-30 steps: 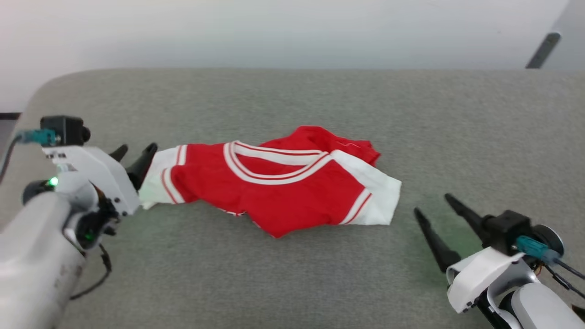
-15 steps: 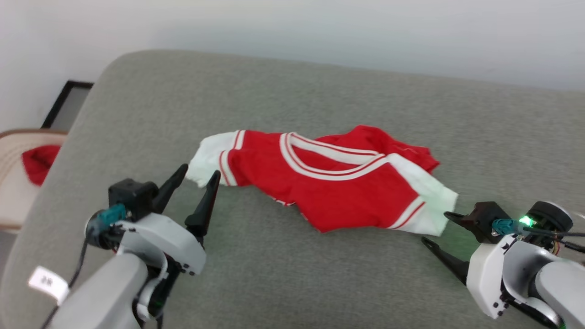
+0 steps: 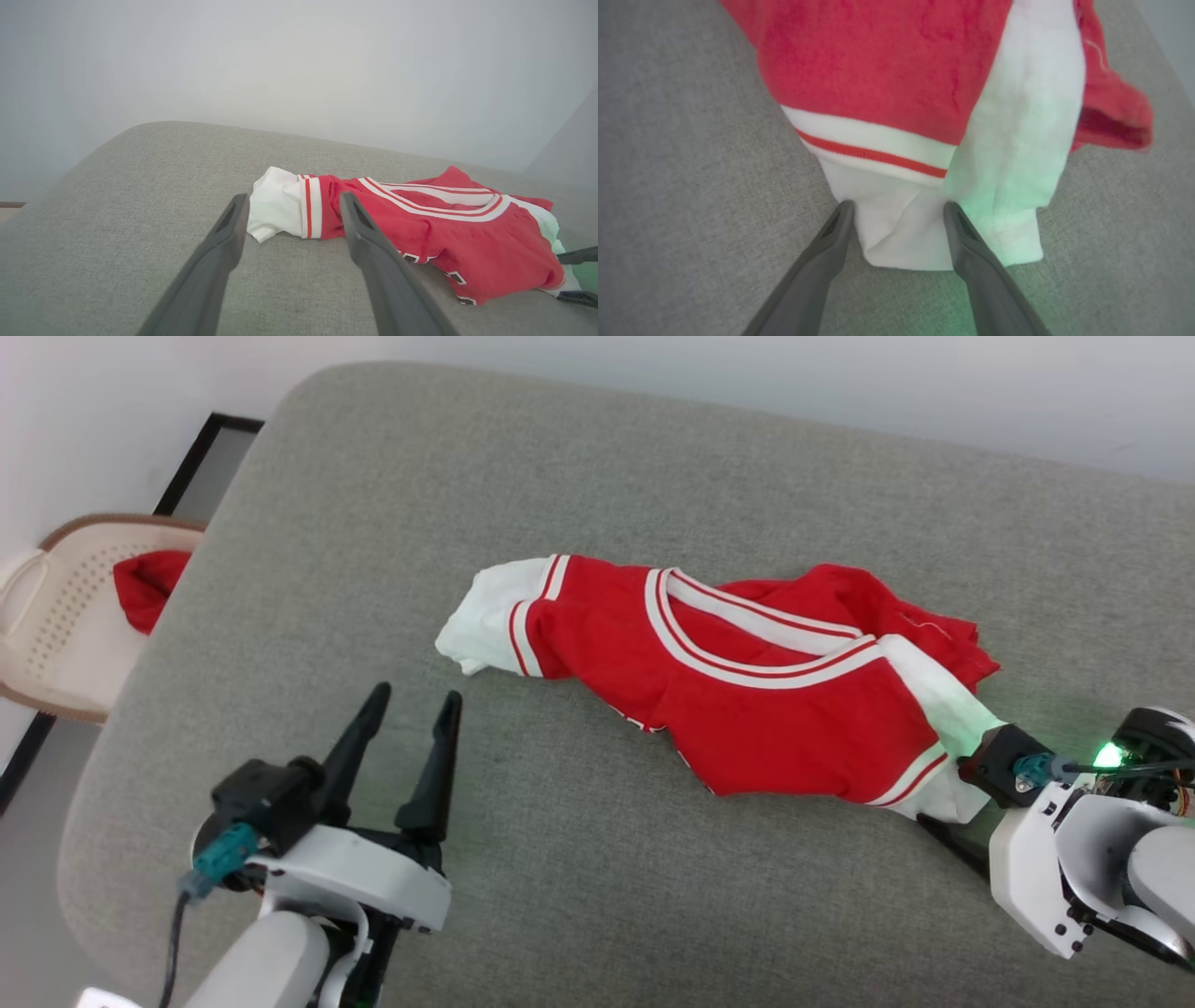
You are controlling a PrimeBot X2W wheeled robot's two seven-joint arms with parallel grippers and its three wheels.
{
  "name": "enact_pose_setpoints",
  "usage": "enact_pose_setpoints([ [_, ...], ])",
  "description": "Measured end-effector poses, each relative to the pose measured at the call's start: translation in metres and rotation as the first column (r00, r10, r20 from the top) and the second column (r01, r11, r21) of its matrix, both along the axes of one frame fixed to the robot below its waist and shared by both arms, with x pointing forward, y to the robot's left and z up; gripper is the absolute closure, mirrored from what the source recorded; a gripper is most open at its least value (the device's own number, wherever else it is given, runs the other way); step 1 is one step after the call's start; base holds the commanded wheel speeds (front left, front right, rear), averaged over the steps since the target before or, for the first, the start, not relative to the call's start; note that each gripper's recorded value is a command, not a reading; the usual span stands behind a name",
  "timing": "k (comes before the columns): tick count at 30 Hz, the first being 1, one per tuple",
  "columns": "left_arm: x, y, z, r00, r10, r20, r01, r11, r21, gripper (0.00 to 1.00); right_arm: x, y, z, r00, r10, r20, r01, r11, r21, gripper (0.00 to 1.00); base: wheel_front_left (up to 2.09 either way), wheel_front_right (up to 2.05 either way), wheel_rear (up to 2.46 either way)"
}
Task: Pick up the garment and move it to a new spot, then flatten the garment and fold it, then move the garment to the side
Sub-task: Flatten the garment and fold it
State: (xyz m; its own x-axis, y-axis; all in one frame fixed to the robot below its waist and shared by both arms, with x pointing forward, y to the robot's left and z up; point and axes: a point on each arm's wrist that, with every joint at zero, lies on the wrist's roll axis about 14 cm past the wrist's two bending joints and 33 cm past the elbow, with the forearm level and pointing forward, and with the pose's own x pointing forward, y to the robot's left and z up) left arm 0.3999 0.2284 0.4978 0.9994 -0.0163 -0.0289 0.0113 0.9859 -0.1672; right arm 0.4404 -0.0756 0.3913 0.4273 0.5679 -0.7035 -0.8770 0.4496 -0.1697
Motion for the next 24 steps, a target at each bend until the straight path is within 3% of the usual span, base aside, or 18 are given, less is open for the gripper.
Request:
enact_pose_setpoints([
  [1, 0.0, 0.002, 0.0, 1.0, 0.008, 0.003, -0.008, 1.0, -0.007, 0.0, -0.001, 0.002, -0.002, 1.0, 0.016, -0.006, -0.016, 1.0, -0.005, 0.67, 0.0, 0.0, 0.0],
  [2, 0.0, 0.004, 0.0, 1.0, 0.014, 0.005, -0.014, 1.0, -0.01, 0.0, -0.001, 0.004, -0.002, 1.0, 0.018, -0.013, -0.018, 1.0, 0.008, 1.0, 0.0, 0.0, 0.0],
  [9, -0.001, -0.001, -0.003, 1.0, 0.008, 0.015, -0.007, 0.999, -0.04, 0.0, 0.007, 0.006, 0.023, 0.998, -0.059, -0.015, 0.06, 0.985, 0.16, 1.0, 0.0, 0.0, 0.0],
  [14, -0.004, -0.001, -0.004, 1.0, 0.012, 0.018, -0.011, 0.999, -0.053, 0.0, 0.017, -0.002, 0.074, 0.989, -0.147, -0.014, 0.144, 0.934, 0.327, 1.0, 0.0, 0.0, 0.0],
  [19, -0.005, -0.007, -0.001, 1.0, -0.001, 0.031, 0.003, 0.997, -0.071, 0.0, 0.022, -0.02, 0.136, 0.968, -0.241, -0.065, 0.241, 0.834, 0.497, 1.0, 0.0, 0.0, 0.0],
  [22, -0.004, -0.012, 0.002, 0.999, -0.014, 0.044, 0.017, 0.997, -0.08, 0.0, 0.035, -0.043, 0.173, 0.935, -0.337, -0.107, 0.33, 0.723, 0.607, 1.0, 0.0, 0.0, 0.0],
  [24, -0.005, -0.014, 0.003, 0.999, -0.019, 0.048, 0.023, 0.996, -0.085, 0.0, 0.044, -0.066, 0.179, 0.909, -0.402, -0.105, 0.379, 0.699, 0.607, 1.0, 0.0, 0.0, 0.0],
])
